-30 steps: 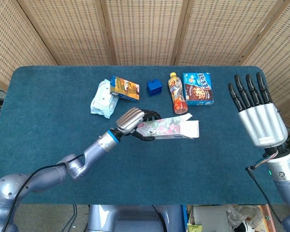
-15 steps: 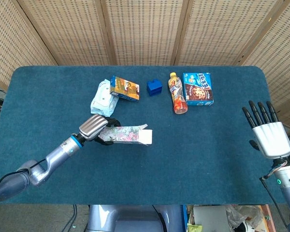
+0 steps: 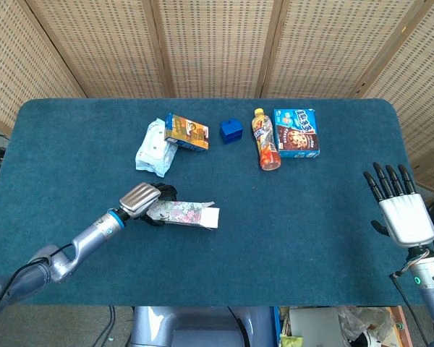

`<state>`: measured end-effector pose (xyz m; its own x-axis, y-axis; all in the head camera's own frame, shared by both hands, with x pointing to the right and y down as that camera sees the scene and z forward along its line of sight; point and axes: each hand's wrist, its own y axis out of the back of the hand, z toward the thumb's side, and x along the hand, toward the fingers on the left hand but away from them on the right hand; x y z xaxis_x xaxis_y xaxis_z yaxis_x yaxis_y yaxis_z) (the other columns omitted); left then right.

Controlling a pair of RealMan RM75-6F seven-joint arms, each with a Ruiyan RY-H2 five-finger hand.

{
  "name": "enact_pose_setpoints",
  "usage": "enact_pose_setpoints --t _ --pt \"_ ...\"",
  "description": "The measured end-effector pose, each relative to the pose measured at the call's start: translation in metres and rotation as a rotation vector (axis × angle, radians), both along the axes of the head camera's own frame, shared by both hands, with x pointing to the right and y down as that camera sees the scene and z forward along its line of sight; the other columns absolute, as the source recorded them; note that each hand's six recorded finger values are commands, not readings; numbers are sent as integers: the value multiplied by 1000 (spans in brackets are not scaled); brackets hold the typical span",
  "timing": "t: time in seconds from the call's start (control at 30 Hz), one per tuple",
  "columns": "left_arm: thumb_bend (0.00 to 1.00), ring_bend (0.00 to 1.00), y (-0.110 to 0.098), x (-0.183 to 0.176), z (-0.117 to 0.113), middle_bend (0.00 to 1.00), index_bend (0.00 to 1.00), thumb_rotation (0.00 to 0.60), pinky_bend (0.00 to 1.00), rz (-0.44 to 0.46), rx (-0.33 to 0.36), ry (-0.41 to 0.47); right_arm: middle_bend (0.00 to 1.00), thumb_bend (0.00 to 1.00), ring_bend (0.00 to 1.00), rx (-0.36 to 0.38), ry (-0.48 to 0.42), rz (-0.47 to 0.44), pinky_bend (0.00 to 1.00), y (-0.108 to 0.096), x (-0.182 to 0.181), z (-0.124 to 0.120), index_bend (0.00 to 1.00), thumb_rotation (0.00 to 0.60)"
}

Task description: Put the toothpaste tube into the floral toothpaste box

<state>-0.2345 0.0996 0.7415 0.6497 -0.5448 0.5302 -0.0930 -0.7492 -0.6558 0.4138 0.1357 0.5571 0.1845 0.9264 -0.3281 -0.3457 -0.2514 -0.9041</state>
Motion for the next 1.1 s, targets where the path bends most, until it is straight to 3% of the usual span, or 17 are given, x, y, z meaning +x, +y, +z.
enact_pose_setpoints --t 0.17,0.4,0.57,0.77,0.9,1.1 --pt "397 0 3 1 -7 0 0 600 0 -17 -14 16 0 0 0 1 -17 8 0 3 1 -1 0 600" --pt "374 0 -4 -18 -57 0 0 600 0 -124 109 99 0 0 0 7 -68 37 0 20 10 -5 0 600" --pt "358 0 2 -50 -94 0 0 600 0 -230 168 69 0 0 0 -5 -83 45 0 44 16 -3 0 600" --pt "357 0 29 -107 -155 0 0 600 0 -407 251 -32 0 0 0 -6 -110 85 0 72 20 -1 0 600" --pt "358 0 61 -163 -192 0 0 600 0 -515 323 -197 0 0 0 8 -138 131 0 85 22 -6 0 600" --pt "357 0 103 -199 -219 0 0 600 0 -609 312 -298 0 0 0 31 -191 181 0 102 19 -20 0 600"
